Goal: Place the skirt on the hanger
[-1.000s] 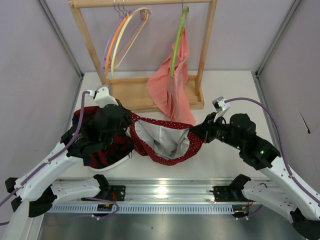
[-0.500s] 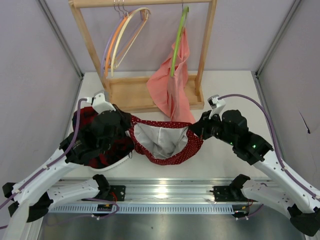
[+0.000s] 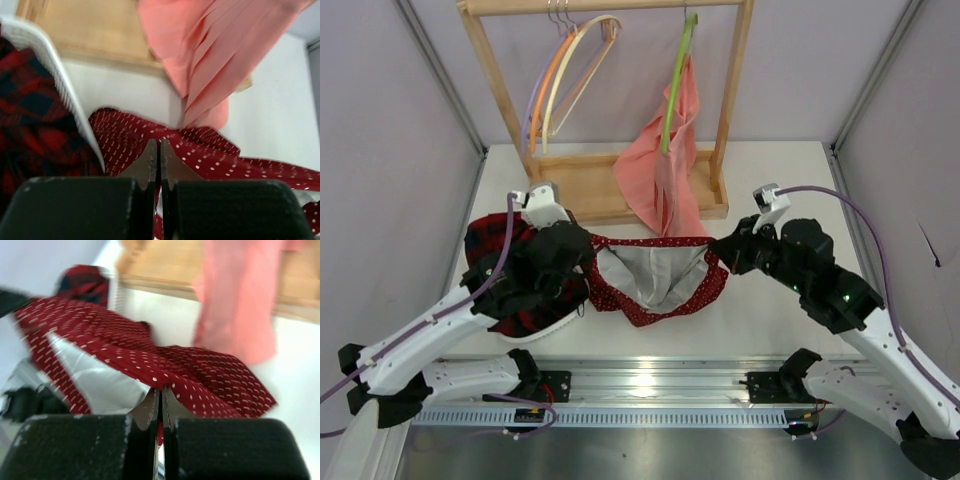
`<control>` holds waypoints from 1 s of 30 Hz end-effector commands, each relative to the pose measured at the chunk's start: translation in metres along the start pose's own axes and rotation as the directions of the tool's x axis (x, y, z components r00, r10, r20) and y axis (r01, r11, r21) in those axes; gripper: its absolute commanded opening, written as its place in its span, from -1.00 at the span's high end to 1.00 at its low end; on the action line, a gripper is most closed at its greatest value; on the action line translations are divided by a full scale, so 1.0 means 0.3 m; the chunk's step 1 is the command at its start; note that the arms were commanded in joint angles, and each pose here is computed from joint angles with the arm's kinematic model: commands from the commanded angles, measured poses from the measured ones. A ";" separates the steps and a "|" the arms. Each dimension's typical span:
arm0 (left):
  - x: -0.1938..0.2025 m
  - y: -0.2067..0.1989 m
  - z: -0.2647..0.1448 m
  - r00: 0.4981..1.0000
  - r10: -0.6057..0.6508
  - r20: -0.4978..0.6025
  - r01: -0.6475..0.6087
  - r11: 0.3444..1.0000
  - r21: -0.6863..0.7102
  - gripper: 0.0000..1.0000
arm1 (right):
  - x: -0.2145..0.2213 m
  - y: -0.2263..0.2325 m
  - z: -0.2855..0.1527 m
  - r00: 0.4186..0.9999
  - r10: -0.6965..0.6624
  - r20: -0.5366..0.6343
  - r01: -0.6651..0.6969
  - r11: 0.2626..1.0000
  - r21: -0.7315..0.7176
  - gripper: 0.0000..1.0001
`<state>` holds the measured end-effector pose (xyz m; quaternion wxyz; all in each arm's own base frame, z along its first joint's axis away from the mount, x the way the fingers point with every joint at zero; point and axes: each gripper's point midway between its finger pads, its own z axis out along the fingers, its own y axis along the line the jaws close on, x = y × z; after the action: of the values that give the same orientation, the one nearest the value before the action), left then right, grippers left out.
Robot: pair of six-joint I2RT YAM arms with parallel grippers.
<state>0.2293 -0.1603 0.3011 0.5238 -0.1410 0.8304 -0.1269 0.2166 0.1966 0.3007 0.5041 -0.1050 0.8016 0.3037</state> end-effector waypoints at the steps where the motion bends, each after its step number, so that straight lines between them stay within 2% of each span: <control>1: -0.162 -0.012 -0.052 0.983 -0.020 0.181 0.006 0.997 0.082 1.00 | -0.017 0.116 -0.062 0.990 -0.124 0.070 0.138 0.962 -0.234 1.00; 3: -0.162 -0.059 -0.064 0.974 -0.019 0.226 -0.030 0.977 0.213 1.00 | -0.012 0.104 -0.084 0.982 -0.142 0.128 0.169 0.958 -0.232 1.00; 5: -0.149 -0.063 -0.063 0.968 0.019 0.249 -0.083 0.965 0.248 1.00 | 0.007 0.038 -0.076 0.973 -0.173 0.154 0.196 0.969 -0.148 1.00; 6: -0.149 -0.064 -0.067 0.960 0.080 0.270 -0.152 0.954 0.257 1.00 | 0.018 0.013 -0.070 0.970 -0.193 0.151 0.211 0.971 -0.116 1.00; 11: -0.092 -0.069 -0.081 0.935 0.182 0.305 -0.285 0.896 0.341 1.00 | 0.084 -0.105 -0.040 0.913 -0.387 0.126 0.386 0.922 0.032 1.00; 16: -0.067 -0.061 -0.080 0.934 0.175 0.312 -0.288 0.886 0.364 1.00 | 0.073 -0.080 -0.043 0.869 -0.461 0.181 0.463 0.886 0.033 1.00; 25: -0.050 -0.086 -0.074 0.937 0.189 0.293 -0.296 0.874 0.384 1.00 | 0.043 -0.083 -0.049 0.872 -0.445 0.204 0.440 0.895 0.072 1.00; 28: -0.061 -0.102 -0.087 0.945 0.177 0.277 -0.281 0.873 0.400 0.99 | 0.004 -0.108 -0.062 0.897 -0.381 0.222 0.359 0.924 0.136 1.00; 30: -0.045 -0.110 -0.077 0.959 0.172 0.227 -0.252 0.885 0.391 0.99 | -0.024 -0.117 -0.065 0.920 -0.330 0.212 0.298 0.939 0.171 1.00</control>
<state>0.2140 -0.1880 0.3122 0.6229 0.0806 0.7451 -0.2243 0.2077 0.1770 0.2662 0.6144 -0.2473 0.7230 0.1967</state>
